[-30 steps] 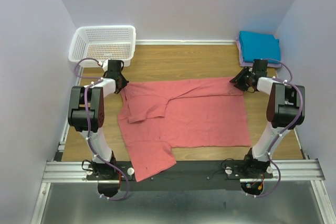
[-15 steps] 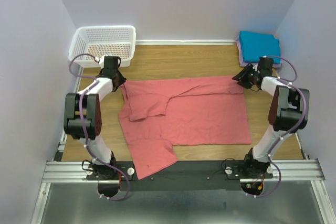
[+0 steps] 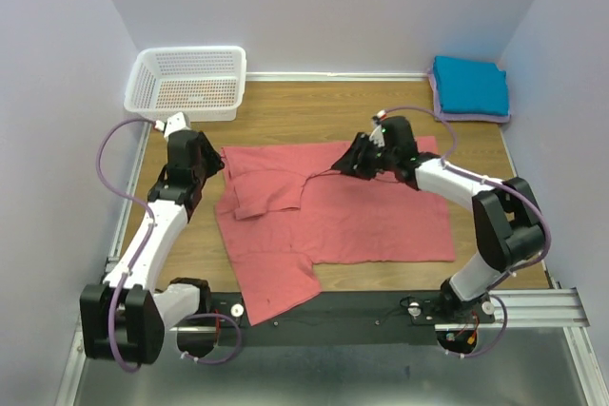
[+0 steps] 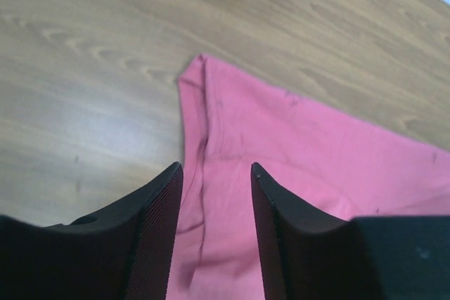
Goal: Fold and stack the t-shirts
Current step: Fold the tshirt
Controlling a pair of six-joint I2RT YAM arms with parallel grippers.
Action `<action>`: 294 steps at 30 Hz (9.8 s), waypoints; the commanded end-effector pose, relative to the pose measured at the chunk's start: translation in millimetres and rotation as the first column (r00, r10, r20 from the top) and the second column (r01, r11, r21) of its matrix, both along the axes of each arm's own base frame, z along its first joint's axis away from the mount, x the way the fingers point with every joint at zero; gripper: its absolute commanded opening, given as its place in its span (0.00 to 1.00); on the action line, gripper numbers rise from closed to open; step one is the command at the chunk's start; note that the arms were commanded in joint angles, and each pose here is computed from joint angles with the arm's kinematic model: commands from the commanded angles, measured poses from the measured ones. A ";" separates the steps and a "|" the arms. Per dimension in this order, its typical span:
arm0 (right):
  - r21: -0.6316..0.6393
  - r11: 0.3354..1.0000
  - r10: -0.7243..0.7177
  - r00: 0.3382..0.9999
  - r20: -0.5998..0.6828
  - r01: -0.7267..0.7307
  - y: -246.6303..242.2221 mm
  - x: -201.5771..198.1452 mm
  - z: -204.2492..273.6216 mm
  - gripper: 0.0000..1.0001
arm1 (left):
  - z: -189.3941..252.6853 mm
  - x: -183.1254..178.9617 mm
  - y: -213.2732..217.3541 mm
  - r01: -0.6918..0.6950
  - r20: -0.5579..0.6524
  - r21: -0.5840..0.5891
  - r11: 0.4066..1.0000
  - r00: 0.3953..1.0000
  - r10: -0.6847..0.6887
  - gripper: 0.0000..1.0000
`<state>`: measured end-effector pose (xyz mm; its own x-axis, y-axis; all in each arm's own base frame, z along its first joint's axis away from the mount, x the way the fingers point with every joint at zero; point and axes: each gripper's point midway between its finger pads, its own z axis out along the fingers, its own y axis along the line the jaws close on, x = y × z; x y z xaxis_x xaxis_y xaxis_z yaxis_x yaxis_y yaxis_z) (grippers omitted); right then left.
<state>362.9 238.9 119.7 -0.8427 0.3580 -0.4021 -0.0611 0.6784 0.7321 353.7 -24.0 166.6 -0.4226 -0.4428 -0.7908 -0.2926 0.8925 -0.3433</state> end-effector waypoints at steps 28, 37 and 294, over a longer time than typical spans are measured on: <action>0.127 0.987 0.122 0.966 -0.229 -0.094 140.2 -81.1 -95.7 0.44 | -2.9 -44.1 3.1 0.059 0.087 0.096 0.994 0.994 -0.067 0.61; 0.113 0.990 0.111 0.973 -0.202 -0.090 144.0 -73.3 -89.7 0.36 | -3.5 -44.6 3.3 0.061 0.085 0.100 0.993 0.994 -0.069 0.76; -0.654 0.630 -0.708 0.656 -0.261 0.420 -280.6 -132.9 -78.4 0.68 | -125.1 -138.9 -103.5 0.121 -0.539 -0.070 0.990 0.830 -0.140 0.00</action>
